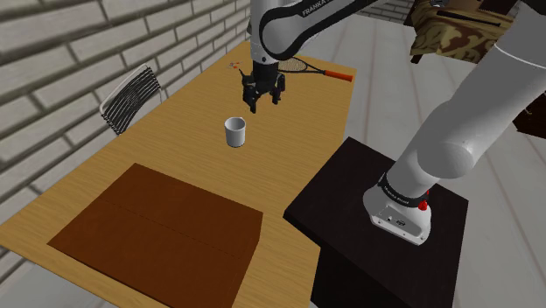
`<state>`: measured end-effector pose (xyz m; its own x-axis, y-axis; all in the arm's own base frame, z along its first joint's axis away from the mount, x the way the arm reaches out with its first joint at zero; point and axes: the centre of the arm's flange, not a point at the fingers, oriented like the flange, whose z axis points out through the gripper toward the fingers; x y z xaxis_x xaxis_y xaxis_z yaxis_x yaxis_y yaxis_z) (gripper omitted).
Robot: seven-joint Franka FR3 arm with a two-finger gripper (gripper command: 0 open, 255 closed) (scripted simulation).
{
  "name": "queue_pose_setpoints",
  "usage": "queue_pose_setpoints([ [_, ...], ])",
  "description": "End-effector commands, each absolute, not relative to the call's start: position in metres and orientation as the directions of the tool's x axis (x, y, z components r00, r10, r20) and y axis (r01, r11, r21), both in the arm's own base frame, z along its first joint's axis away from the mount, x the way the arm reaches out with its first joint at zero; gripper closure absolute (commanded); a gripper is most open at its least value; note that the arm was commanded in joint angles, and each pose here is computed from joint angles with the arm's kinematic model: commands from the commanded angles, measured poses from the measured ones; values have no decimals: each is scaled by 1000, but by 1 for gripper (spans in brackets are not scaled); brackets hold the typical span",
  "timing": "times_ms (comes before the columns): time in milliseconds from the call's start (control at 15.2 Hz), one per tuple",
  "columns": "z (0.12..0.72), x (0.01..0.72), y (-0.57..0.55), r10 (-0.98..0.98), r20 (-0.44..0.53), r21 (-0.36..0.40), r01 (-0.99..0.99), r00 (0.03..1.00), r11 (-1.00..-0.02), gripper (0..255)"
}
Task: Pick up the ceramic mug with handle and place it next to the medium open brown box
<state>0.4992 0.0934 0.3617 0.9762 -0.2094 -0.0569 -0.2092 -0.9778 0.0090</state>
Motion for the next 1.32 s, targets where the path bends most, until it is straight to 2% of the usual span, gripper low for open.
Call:
queue_pose_setpoints([
  [0, 343, 517, 101, -213, -51, 16, -212, 976, -977, 0],
  [924, 219, 645, 148, -234, -14, 66, -233, 972, -970, 0],
  [1254, 198, 645, 147, -234, -14, 67, -233, 972, -970, 0],
])
